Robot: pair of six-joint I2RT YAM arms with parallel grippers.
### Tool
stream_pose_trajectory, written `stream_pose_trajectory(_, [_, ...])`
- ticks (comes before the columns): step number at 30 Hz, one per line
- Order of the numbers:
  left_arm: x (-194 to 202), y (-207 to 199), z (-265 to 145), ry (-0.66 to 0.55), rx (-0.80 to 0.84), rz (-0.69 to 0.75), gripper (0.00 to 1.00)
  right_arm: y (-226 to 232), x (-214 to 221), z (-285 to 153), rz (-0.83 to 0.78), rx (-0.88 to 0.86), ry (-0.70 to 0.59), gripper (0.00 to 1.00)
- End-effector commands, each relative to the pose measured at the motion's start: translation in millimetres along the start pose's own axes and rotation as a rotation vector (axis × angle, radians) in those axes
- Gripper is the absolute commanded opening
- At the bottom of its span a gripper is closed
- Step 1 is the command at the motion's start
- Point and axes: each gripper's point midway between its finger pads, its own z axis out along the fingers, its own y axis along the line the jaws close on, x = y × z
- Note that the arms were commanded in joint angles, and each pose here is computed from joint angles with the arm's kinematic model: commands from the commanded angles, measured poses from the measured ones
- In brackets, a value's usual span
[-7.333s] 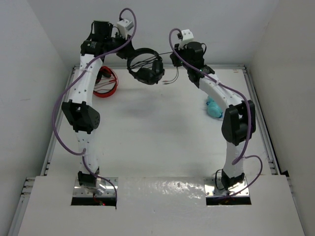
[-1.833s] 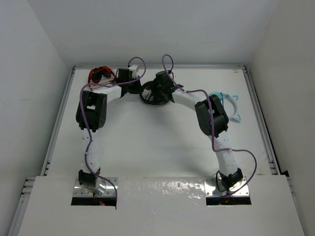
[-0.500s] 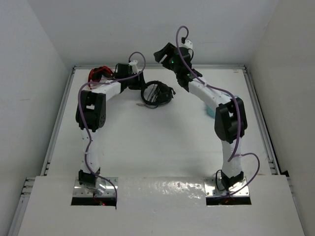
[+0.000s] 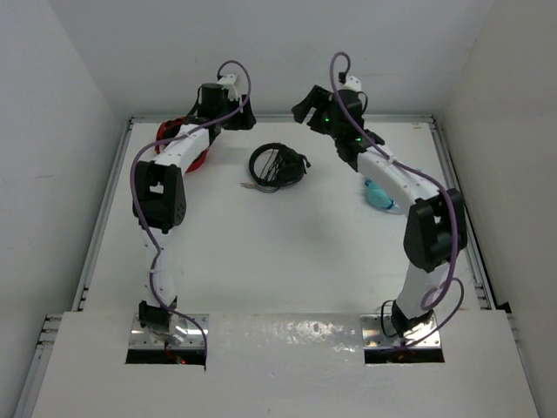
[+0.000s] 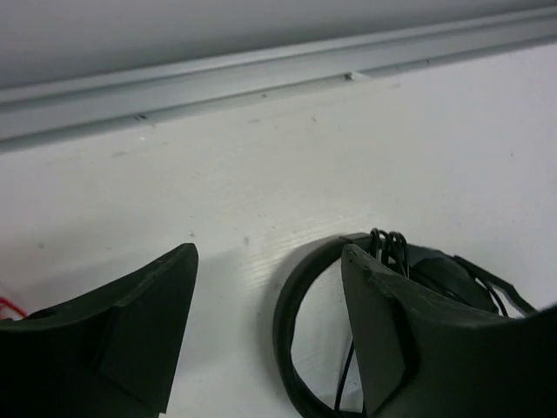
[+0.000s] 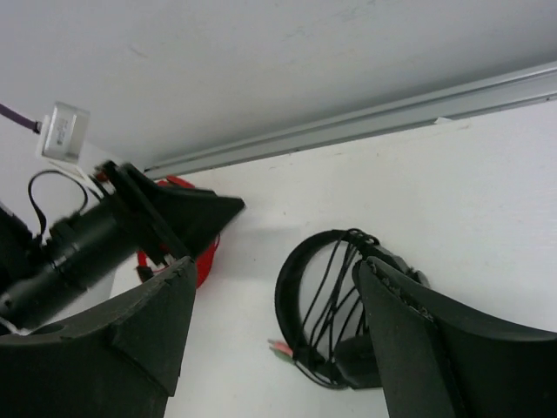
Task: Wrap the headphones
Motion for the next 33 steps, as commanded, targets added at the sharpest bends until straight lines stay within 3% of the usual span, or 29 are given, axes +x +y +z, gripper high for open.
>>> stream_pose_trajectory(1, [-54, 22, -29, -0.082, -0.121, 0.025, 0.65, 0, -58, -39, -0.009, -0.069, -0.048, 0.75])
stream_pose_trajectory(4, [-86, 55, -62, -0.106, -0.288, 0.062, 0.73, -60, -83, -65, 0.014, 0.008, 0.012, 0.78])
stream_pose_trajectory(8, [-111, 120, -126, -0.111, -0.57, 0.126, 0.79, -152, -74, -114, -0.077, 0.316, 0.139, 0.84])
stream_pose_trajectory(10, [-117, 153, -163, -0.11, -0.672, 0.098, 0.83, -176, -75, -138, -0.085, 0.413, 0.149, 0.94])
stream_pose_trajectory(11, [-115, 179, -184, -0.106, -0.737, 0.064, 0.84, -213, -73, -157, -0.061, 0.531, 0.168, 0.99])
stream_pose_trajectory(13, [-108, 220, -234, -0.099, -0.825, -0.014, 0.85, -236, -87, -183, -0.032, 0.62, 0.143, 0.99])
stream_pose_trajectory(14, [-106, 230, -249, -0.103, -0.843, -0.046, 0.85, -258, -69, -195, 0.0, 0.703, 0.165, 0.99])
stream_pose_trajectory(16, [-99, 240, -285, -0.11, -0.867, -0.068, 0.85, -266, -71, -211, -0.012, 0.773, 0.133, 0.99])
stream_pose_trajectory(21, [-77, 234, -295, -0.005, -0.857, -0.042, 0.88, -277, -66, -219, 0.051, 0.815, 0.011, 0.99])
stream_pose_trajectory(25, [-65, 226, -293, -0.006, -0.832, -0.094, 0.88, -270, -71, -213, 0.098, 0.754, -0.071, 0.99])
stream_pose_trajectory(33, [-65, 220, -295, -0.01, -0.809, -0.084, 0.88, -275, -63, -224, 0.136, 0.81, -0.07, 0.99])
